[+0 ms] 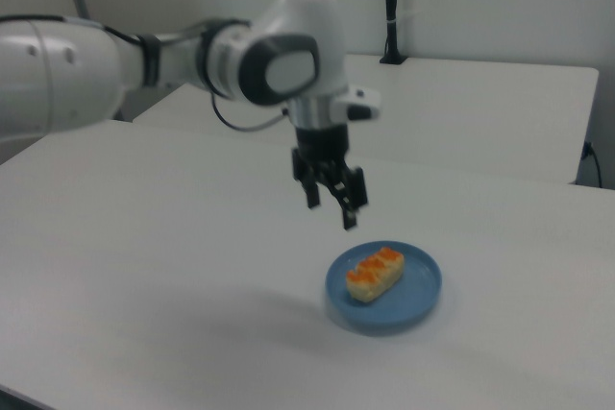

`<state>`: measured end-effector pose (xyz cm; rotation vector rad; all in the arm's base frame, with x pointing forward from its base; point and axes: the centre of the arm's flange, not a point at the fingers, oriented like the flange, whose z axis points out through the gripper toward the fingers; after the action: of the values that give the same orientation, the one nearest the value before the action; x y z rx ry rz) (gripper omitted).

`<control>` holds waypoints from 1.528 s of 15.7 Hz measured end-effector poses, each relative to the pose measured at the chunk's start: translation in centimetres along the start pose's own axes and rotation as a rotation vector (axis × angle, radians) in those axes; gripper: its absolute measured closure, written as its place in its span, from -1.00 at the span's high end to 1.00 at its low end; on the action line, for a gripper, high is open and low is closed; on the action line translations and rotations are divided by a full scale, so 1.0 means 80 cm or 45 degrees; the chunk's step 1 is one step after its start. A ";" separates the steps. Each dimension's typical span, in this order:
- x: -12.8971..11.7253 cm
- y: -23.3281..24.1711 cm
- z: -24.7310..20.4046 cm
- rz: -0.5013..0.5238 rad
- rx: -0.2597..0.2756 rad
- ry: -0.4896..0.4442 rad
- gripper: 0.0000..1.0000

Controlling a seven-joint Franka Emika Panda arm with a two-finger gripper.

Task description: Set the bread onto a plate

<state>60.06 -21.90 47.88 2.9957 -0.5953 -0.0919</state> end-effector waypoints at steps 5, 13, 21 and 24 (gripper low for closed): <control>-0.068 -0.066 -0.118 -0.099 0.059 0.014 1.00; -0.116 -0.167 -0.175 -0.257 0.075 0.128 1.00; -0.104 -0.163 -0.168 -0.404 0.068 0.173 1.00; -0.102 -0.164 -0.161 -0.430 0.067 0.179 1.00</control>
<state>58.46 -5.74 59.81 3.0882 -0.0764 0.1141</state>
